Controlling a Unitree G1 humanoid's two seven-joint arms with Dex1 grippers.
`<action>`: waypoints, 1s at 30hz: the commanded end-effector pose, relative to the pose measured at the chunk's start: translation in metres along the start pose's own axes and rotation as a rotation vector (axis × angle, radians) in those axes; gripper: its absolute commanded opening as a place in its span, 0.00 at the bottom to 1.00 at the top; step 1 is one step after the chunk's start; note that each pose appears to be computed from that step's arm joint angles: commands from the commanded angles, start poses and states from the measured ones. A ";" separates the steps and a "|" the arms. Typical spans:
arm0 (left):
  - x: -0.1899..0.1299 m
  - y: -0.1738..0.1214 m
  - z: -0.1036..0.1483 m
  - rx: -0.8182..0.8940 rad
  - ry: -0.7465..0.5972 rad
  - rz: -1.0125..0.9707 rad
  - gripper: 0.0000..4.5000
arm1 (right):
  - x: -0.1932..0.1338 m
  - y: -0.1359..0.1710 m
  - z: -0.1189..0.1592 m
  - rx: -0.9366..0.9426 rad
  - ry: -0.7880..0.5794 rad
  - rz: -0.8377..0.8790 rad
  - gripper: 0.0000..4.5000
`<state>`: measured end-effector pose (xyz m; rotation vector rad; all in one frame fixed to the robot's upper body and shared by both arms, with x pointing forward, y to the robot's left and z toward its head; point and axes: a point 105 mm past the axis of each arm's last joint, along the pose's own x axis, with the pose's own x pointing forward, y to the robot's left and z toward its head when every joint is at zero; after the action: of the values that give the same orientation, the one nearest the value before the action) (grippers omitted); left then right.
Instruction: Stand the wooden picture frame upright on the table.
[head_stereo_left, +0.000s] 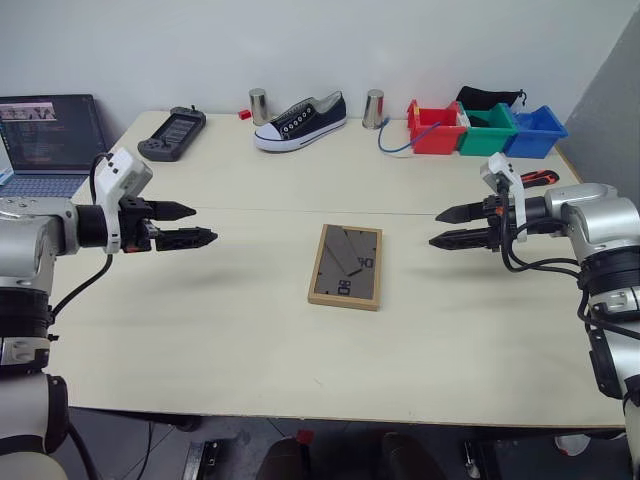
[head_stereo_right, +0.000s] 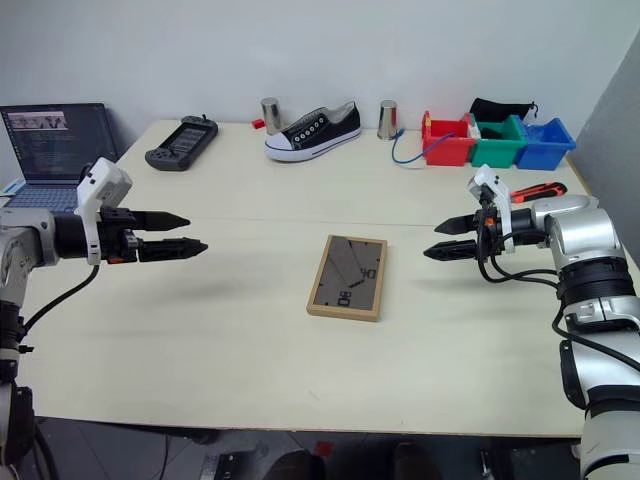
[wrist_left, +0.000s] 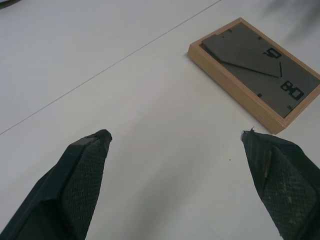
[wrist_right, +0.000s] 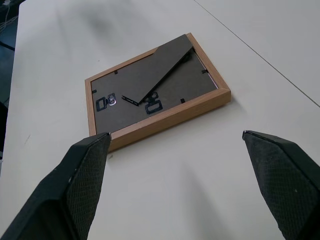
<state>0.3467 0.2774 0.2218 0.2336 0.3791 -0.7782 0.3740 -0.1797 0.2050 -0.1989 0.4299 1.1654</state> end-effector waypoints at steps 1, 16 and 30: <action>-0.006 0.004 0.016 0.016 -0.048 0.027 1.00 | -0.005 0.004 0.017 -0.042 -0.035 0.015 0.99; -0.002 0.001 0.013 -0.004 -0.039 -0.017 1.00 | -0.003 0.005 0.014 -0.041 -0.021 0.022 0.99; 0.002 -0.002 0.010 -0.014 -0.042 -0.035 1.00 | -0.003 0.006 0.012 -0.035 -0.014 0.025 0.99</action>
<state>0.3494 0.2742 0.2207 0.1761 0.3819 -0.7996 0.3724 -0.1786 0.2043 -0.1900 0.4415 1.1792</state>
